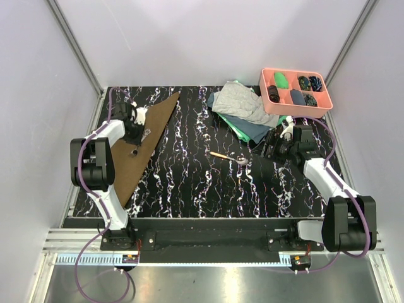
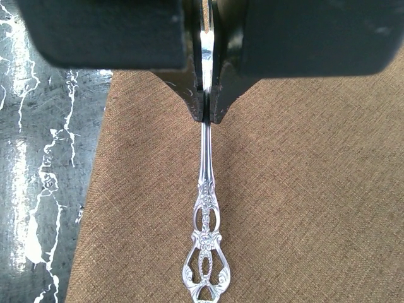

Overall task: Fold the napkin, place the utensils inside, and roll it up
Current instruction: Place the utensil onto the napkin, then grab a utensil with the left arm

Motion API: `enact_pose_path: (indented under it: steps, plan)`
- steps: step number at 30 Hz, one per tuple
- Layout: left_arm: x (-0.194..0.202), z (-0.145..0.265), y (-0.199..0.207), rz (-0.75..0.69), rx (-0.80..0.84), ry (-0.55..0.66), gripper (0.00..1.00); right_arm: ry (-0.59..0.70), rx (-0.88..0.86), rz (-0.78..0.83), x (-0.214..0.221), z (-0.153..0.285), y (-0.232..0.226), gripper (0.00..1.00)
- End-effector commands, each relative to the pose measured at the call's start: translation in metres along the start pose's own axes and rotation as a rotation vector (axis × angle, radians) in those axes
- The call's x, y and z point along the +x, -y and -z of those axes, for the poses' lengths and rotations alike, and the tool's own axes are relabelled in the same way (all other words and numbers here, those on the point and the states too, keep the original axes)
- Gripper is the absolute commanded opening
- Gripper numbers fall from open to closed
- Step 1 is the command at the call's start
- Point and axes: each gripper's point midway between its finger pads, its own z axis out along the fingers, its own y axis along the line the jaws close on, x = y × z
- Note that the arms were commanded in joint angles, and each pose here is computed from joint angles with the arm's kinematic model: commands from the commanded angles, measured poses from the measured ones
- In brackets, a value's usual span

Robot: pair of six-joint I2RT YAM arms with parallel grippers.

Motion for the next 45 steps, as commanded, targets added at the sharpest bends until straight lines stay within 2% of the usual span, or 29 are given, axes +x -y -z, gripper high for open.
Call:
enact_pose_path:
  steps: [1, 5, 8, 11, 15, 16, 21, 25, 26, 27, 29, 30, 32, 35, 40, 45]
  plan:
    - [-0.014, 0.008, -0.009, -0.006, -0.035, 0.045, 0.00, 0.031, -0.039, 0.038, -0.005, 0.004, -0.009, 0.85]
    - [-0.014, 0.008, -0.016, 0.001, -0.074, 0.036, 0.00, 0.031, -0.044, 0.038, -0.005, 0.006, -0.011, 0.85]
    - [-0.017, 0.010, -0.019, 0.010, -0.094, 0.039, 0.08, 0.031, -0.044, 0.040, -0.004, 0.006, -0.011, 0.86]
    - [-0.019, 0.013, -0.023, 0.011, -0.114, 0.040, 0.30, 0.031, -0.044, 0.039, -0.004, 0.006, -0.010, 0.86]
    - [-0.026, 0.020, -0.026, 0.017, -0.134, 0.059, 0.53, 0.033, -0.043, 0.042, -0.004, 0.006, -0.010, 0.86]
    - [-0.027, 0.022, -0.025, 0.016, -0.138, 0.063, 0.62, 0.034, -0.044, 0.042, -0.004, 0.007, -0.011, 0.86]
    - [-0.054, 0.050, -0.014, -0.017, -0.166, 0.151, 0.74, 0.040, -0.043, 0.045, -0.005, 0.008, -0.012, 0.86]
    - [-0.084, 0.068, 0.057, -0.185, -0.128, 0.253, 0.77, 0.048, -0.042, 0.042, -0.007, 0.008, -0.012, 0.86]
    - [-0.085, 0.066, 0.098, -0.271, -0.075, 0.266, 0.78, 0.049, -0.043, 0.041, -0.008, 0.009, -0.013, 0.86]
    - [-0.092, 0.067, 0.119, -0.309, -0.051, 0.302, 0.78, 0.050, -0.043, 0.040, -0.008, 0.008, -0.013, 0.86]
    - [-0.087, 0.062, 0.174, -0.410, 0.028, 0.333, 0.78, 0.060, -0.050, 0.043, -0.011, 0.010, -0.016, 0.86]
    - [-0.094, 0.061, 0.193, -0.439, 0.054, 0.381, 0.78, 0.065, -0.051, 0.046, -0.012, 0.012, -0.016, 0.86]
    - [-0.087, 0.054, 0.237, -0.519, 0.128, 0.401, 0.78, 0.080, -0.056, 0.056, -0.014, 0.015, -0.019, 0.86]
    - [-0.084, 0.045, 0.286, -0.650, 0.218, 0.418, 0.78, 0.107, -0.057, 0.074, -0.017, 0.021, -0.022, 0.86]
    - [-0.069, 0.018, 0.327, -0.794, 0.335, 0.341, 0.78, 0.132, -0.056, 0.088, -0.019, 0.027, -0.023, 0.87]
    - [-0.061, -0.001, 0.339, -0.865, 0.369, 0.290, 0.78, 0.126, -0.045, 0.084, -0.015, 0.027, -0.019, 0.88]
